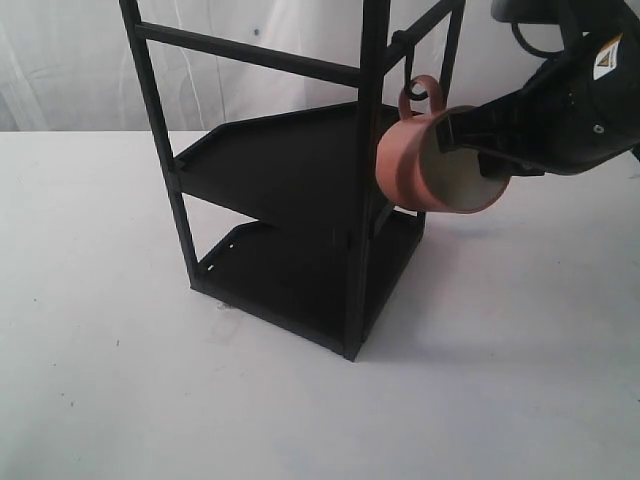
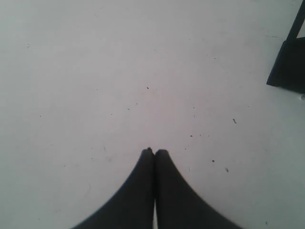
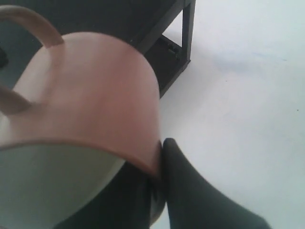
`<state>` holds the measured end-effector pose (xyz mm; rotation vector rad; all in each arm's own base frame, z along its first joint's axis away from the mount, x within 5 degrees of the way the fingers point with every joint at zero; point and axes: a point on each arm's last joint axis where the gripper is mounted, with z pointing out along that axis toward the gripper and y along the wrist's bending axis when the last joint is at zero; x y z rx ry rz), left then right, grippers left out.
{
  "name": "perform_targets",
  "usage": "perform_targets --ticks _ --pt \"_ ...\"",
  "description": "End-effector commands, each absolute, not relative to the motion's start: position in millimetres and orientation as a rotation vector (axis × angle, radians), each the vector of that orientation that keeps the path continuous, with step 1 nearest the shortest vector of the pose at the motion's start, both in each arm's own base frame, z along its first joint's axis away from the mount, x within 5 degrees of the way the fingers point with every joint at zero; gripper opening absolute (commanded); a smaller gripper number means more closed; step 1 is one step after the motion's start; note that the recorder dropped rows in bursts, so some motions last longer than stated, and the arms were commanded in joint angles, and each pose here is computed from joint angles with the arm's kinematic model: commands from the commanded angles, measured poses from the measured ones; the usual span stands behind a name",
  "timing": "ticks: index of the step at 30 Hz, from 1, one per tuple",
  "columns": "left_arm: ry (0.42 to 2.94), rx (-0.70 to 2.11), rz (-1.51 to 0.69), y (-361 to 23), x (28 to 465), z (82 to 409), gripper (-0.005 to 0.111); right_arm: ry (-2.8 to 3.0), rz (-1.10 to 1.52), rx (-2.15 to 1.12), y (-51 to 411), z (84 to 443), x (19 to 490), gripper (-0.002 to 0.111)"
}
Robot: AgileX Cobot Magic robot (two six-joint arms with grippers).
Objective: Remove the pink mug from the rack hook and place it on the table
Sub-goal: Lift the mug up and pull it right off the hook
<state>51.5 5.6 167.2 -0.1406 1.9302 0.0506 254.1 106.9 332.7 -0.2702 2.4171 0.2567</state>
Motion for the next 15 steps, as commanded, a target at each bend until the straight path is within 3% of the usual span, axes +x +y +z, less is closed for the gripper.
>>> perform_targets --ticks 1,15 --pt "1.929 -0.137 0.044 5.2 51.4 166.3 0.000 2.403 0.272 -0.257 107.7 334.6 254.6 0.005" --pt "1.929 -0.137 0.044 5.2 51.4 166.3 0.000 2.358 0.268 -0.217 99.7 351.0 241.1 0.005"
